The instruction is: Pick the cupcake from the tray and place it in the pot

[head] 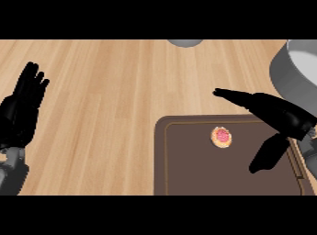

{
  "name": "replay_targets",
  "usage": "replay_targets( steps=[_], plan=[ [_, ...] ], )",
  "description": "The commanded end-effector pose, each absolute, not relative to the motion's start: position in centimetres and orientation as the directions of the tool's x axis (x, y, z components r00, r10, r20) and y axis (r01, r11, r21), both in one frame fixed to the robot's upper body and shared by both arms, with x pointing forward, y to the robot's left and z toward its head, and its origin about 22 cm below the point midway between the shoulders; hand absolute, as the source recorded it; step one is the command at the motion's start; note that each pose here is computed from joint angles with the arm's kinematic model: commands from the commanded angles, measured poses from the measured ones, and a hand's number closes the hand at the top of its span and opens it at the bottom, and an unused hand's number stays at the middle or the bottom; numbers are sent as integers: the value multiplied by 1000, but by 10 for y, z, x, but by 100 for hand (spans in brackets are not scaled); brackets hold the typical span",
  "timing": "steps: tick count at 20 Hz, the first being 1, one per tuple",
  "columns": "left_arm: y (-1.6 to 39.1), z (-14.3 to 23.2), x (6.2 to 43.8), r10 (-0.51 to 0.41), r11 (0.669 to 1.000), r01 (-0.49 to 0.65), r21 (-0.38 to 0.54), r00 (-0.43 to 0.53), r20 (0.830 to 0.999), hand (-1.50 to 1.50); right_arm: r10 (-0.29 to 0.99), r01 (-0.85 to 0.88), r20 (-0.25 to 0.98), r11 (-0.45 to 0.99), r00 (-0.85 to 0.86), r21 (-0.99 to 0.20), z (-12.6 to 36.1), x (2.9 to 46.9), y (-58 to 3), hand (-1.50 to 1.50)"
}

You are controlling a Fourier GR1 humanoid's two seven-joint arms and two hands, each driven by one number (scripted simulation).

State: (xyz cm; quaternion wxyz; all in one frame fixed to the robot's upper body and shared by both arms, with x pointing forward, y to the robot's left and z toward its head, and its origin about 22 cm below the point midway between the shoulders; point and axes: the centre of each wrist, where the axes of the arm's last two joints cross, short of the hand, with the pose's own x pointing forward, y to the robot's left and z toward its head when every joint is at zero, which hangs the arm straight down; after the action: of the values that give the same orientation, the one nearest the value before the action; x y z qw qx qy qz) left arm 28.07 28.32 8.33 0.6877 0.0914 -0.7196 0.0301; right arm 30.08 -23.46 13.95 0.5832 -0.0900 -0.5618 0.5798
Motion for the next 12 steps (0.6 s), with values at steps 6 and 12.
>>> replay_targets(
  steps=[6,12],
  plan=[
    [281,81,293,-93,978,-192,83,-39,995,0,842,-603,476,247,-253,-758,126,293,-207,-150],
    [263,72,287,-93,980,-182,86,-30,995,0,869,-562,434,242,-236,-791,116,292,-222,-150]
  ],
)
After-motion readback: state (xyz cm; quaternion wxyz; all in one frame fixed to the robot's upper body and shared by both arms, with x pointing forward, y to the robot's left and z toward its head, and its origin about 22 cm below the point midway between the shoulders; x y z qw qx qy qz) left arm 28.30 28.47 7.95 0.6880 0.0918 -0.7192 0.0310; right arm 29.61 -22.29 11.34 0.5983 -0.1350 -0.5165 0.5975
